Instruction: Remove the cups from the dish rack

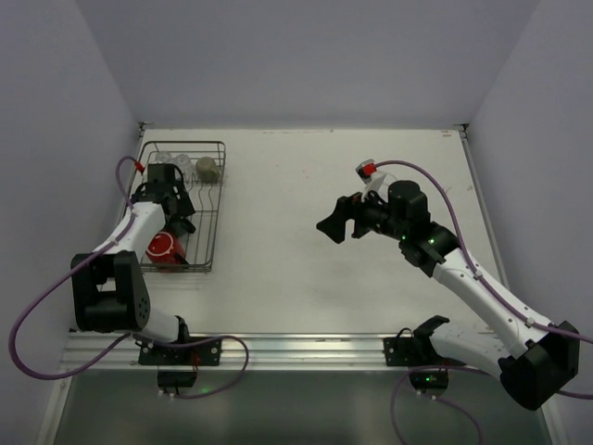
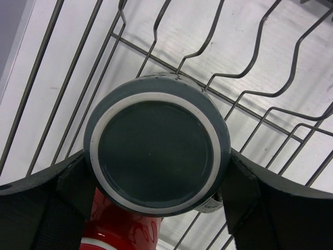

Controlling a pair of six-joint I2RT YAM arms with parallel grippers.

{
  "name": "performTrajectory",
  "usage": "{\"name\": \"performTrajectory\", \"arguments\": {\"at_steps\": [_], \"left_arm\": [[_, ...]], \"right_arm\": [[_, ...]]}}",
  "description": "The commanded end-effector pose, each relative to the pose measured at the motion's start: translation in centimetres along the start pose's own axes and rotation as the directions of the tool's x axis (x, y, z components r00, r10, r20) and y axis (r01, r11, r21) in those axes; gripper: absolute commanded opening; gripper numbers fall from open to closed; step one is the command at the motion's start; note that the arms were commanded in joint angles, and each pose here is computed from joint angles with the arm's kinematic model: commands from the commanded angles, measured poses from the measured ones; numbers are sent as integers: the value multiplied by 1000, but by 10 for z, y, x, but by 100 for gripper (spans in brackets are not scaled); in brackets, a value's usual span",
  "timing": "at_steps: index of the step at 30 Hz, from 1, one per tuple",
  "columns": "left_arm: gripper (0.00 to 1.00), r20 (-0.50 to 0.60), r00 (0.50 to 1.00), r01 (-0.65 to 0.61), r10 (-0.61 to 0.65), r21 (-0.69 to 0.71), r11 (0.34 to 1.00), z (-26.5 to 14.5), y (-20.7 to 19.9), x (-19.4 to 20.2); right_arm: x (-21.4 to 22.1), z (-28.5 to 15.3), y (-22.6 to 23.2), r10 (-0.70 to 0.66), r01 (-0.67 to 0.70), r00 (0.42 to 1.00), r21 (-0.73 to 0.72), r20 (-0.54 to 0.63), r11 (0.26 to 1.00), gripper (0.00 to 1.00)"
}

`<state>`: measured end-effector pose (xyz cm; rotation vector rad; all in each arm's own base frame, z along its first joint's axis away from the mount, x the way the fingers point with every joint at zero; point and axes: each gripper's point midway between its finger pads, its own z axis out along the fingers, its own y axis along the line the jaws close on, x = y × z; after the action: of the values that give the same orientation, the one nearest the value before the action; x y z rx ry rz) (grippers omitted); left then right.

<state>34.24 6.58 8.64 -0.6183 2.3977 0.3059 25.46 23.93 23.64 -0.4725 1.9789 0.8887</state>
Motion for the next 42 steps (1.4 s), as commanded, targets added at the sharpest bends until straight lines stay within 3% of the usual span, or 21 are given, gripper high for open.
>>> {"name": "performTrajectory", "arguments": {"at_steps": [1, 3, 4, 7, 10, 17, 27, 33, 42], "left_arm": [[78, 128, 991, 28, -29, 12, 1000, -7, -3, -39], [64, 142, 989, 31, -33, 15, 999, -8, -3, -41], [51, 146, 989, 33, -35, 17, 999, -10, -2, -41], [33, 172, 984, 44, -52, 48, 998, -21, -4, -47], [25, 226, 971, 55, -77, 102, 993, -43, -7, -60], [16, 357, 921, 59, -156, 269, 961, -106, -14, -90], [8, 413, 873, 53, -259, 449, 892, -170, -22, -96], [8, 389, 861, -6, -328, 653, 758, -225, -44, -87], [7, 249, 895, -85, -370, 910, 406, -287, -89, -61]], "right_arm": [[-13, 1, 11, -25, 27, 999, -46, 42, 999, 92], [-12, 0, 11, -25, 27, 999, -46, 40, 999, 92], [-13, -1, 12, -28, 30, 999, -47, 45, 998, 92], [-14, -2, 13, -27, 29, 998, -49, 53, 998, 92], [-16, -3, 18, -15, 20, 998, -75, 65, 997, 92], [-21, -2, 29, 20, -8, 996, -129, 91, 992, 91], [-27, 3, 33, 86, -64, 988, -161, 130, 985, 91], [-34, 2, 41, 167, -127, 970, -221, 174, 967, 91], [-46, -4, 62, 306, -219, 930, -358, 205, 907, 89]]}}
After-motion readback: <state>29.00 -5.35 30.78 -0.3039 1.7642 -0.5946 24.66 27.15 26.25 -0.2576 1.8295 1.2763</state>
